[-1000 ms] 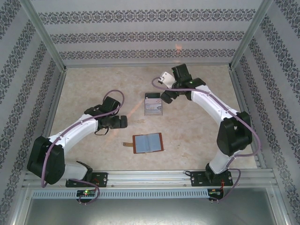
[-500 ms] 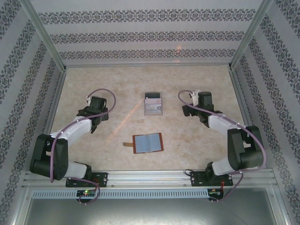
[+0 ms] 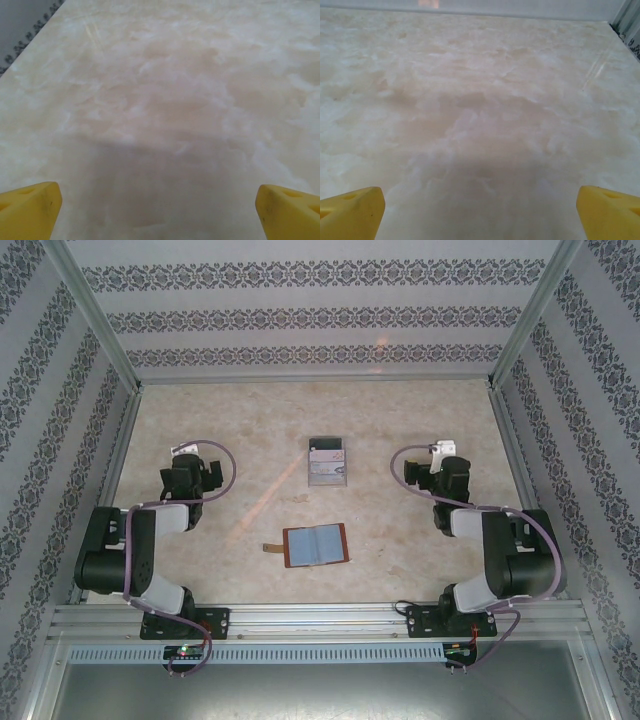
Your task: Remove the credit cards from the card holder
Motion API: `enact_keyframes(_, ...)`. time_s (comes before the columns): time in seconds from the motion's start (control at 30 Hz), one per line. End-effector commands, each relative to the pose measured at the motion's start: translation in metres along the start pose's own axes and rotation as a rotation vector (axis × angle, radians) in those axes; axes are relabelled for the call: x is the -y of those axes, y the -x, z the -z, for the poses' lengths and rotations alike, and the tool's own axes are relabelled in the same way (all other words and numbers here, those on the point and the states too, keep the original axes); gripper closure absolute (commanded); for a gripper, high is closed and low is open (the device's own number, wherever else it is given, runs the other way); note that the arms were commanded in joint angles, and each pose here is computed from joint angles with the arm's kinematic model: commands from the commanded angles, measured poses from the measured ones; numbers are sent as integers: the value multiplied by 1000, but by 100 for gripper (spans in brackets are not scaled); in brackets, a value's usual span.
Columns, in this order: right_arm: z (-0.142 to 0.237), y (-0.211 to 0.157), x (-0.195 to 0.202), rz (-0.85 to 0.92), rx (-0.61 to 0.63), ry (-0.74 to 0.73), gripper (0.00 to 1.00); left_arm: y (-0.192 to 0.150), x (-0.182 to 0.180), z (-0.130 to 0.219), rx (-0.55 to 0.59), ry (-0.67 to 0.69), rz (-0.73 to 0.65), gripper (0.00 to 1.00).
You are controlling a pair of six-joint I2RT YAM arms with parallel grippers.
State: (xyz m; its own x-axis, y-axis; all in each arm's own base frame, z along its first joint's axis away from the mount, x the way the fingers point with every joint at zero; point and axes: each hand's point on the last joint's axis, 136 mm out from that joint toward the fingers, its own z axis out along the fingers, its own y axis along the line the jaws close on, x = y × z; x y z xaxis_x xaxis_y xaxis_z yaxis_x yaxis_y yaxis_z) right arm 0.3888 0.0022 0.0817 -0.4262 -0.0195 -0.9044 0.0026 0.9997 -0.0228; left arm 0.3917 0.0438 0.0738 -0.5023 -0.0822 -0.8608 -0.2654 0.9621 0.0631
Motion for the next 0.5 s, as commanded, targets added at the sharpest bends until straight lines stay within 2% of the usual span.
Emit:
enact_keyframes(0.0,2,24,-2,-33,104,17,2,21,21,4,134,-140,-27,0)
enact_keyframes(0.07,2,25,-2,-32,121,16,2,8,17,8,164,-130,-4,0)
enact_keyframes(0.1,2,24,0,-36,108,6,2,14,15,12,245,-126,4,0)
enact_keyframes(0.3,2,25,1,-38,114,2,2,13,10,9,201,-78,7,0)
enact_keyframes(0.47,2,24,1,-37,115,1,2,14,10,9,212,-76,4,0)
